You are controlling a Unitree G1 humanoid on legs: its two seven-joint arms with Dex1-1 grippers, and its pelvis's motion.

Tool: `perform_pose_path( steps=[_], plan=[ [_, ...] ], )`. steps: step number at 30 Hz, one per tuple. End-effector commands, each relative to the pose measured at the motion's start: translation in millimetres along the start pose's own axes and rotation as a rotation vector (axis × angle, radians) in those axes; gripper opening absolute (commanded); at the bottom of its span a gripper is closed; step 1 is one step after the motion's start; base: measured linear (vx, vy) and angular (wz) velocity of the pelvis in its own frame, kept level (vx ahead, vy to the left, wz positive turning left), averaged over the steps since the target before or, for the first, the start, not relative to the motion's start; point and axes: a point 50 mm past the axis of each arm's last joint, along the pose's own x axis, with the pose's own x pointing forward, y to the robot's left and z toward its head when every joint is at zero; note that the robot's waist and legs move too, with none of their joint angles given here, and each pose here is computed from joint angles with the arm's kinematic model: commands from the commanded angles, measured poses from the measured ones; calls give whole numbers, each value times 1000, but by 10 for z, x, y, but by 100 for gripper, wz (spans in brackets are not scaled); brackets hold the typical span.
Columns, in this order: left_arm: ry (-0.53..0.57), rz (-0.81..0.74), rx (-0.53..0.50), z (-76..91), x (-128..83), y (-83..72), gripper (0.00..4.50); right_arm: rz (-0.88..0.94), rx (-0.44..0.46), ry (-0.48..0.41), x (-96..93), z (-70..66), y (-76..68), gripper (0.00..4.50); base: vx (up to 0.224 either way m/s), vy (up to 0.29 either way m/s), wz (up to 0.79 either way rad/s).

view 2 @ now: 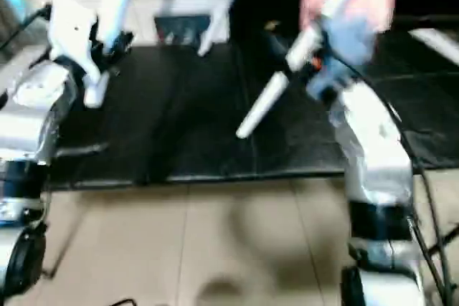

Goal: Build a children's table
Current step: Flip table

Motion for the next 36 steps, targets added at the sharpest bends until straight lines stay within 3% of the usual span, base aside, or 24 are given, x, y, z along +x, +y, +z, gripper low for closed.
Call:
perform_pose_path(
  steps=[1, 4, 6, 10, 16, 26, 29, 31, 36],
  plan=[
    [65, 26, -43, -146, -32, 34, 182, -43, 11, 4, -70, -3, 23, 443, 120, -12, 7],
    [68, 41, -54, -169, -46, 31, 182, -69, 63, 42, -141, -94, 77, 443, 123, -44, 11],
    [65, 58, -79, -209, -83, 28, 182, -40, 96, 70, -243, -155, 218, 443, 133, -64, 17],
    [76, 66, -93, -298, -186, -3, 182, -12, 149, 119, -390, -274, 343, 443, 147, -16, -1],
    [85, 40, -114, -394, -323, -20, 182, -51, 177, 175, -516, -400, 290, 443, 152, 19, 0],
    [165, -137, -93, -596, -503, -81, 182, -106, 153, 175, -474, -389, 131, 443, -53, -46, 7],
    [239, -177, -87, -721, -570, -49, 182, -125, 179, 172, -459, -391, 90, 443, -67, -17, 8],
    [260, -179, -84, -760, -593, -29, 182, -116, 180, 178, -466, -398, 103, 443, -59, -13, 4],
    [340, -171, -72, -931, -628, -13, 182, 85, 167, 273, -565, -506, 329, 443, -10, -3, 1]
  ],
)
